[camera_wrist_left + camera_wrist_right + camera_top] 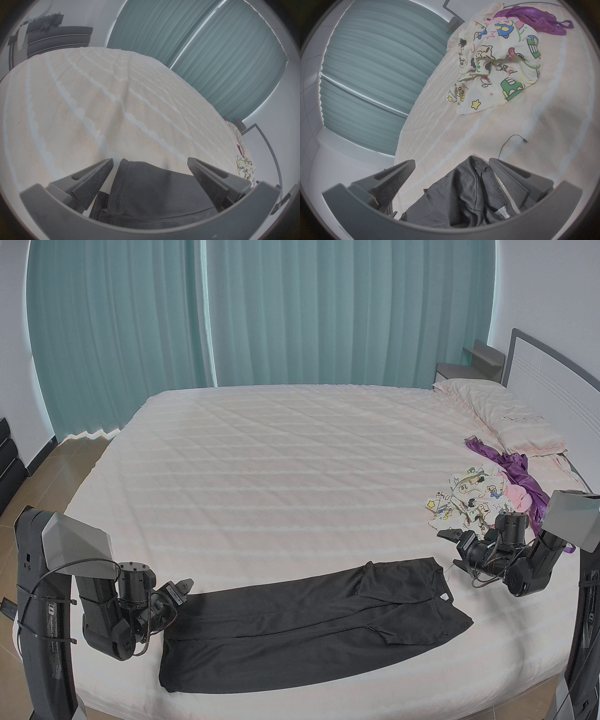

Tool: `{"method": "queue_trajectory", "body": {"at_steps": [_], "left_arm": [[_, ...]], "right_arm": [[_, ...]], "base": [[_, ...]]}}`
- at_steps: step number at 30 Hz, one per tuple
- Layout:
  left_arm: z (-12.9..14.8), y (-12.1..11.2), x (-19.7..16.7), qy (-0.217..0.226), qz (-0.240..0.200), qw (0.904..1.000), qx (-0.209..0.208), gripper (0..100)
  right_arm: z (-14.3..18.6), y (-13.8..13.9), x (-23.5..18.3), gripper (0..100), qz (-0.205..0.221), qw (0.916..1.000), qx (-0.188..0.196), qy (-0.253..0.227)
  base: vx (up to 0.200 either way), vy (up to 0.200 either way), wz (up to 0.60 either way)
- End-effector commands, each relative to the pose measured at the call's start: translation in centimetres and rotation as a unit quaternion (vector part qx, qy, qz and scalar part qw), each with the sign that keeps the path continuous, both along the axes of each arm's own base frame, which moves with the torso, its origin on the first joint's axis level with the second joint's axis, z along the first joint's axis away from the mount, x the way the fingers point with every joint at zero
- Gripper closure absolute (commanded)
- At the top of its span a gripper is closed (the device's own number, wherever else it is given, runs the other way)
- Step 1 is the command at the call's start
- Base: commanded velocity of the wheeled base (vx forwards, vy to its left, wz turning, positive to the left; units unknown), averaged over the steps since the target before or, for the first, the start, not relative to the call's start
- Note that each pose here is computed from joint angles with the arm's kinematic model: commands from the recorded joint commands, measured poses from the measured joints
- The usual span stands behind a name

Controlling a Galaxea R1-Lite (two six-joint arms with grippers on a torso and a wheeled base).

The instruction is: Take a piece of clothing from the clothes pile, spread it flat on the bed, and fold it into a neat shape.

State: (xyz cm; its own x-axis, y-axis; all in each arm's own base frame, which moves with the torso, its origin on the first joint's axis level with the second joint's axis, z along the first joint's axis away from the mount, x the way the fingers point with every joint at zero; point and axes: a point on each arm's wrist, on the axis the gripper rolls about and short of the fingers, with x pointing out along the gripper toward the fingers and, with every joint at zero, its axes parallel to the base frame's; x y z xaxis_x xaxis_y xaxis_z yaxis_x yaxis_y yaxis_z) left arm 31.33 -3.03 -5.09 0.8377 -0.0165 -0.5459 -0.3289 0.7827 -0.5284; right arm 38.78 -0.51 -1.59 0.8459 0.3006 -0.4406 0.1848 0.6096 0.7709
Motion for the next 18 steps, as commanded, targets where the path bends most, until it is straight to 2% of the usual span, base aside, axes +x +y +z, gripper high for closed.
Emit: {"method": "queue_trajectory", "body": {"at_steps": [1,2,3,18], "left_arm": [[-0.84,-0.03,-0.13,0.013,-0.004,0.9999,0.007,0],[-0.92,-0.03,-0.14,0.013,-0.005,0.9999,0.008,0],[-1.21,-0.04,-0.05,0.016,-0.007,0.9998,0.011,100],[-1.01,0.80,0.35,0.005,0.036,0.9990,0.024,100]], "right_arm": [[0.05,0.00,0.00,0,0.000,1.0000,0.000,-0.001],[0.05,0.00,0.00,0,0.000,1.0000,0.000,-0.001],[0.05,0.00,0.00,0,0.000,1.0000,0.000,-0.001],[0.02,-0.12,0.03,0,-0.001,1.0000,0.000,-0.001]], "base": [[0.000,0.000,0.00],[0.000,0.000,0.00],[0.000,0.000,0.00],[0.000,0.000,0.00]]}}
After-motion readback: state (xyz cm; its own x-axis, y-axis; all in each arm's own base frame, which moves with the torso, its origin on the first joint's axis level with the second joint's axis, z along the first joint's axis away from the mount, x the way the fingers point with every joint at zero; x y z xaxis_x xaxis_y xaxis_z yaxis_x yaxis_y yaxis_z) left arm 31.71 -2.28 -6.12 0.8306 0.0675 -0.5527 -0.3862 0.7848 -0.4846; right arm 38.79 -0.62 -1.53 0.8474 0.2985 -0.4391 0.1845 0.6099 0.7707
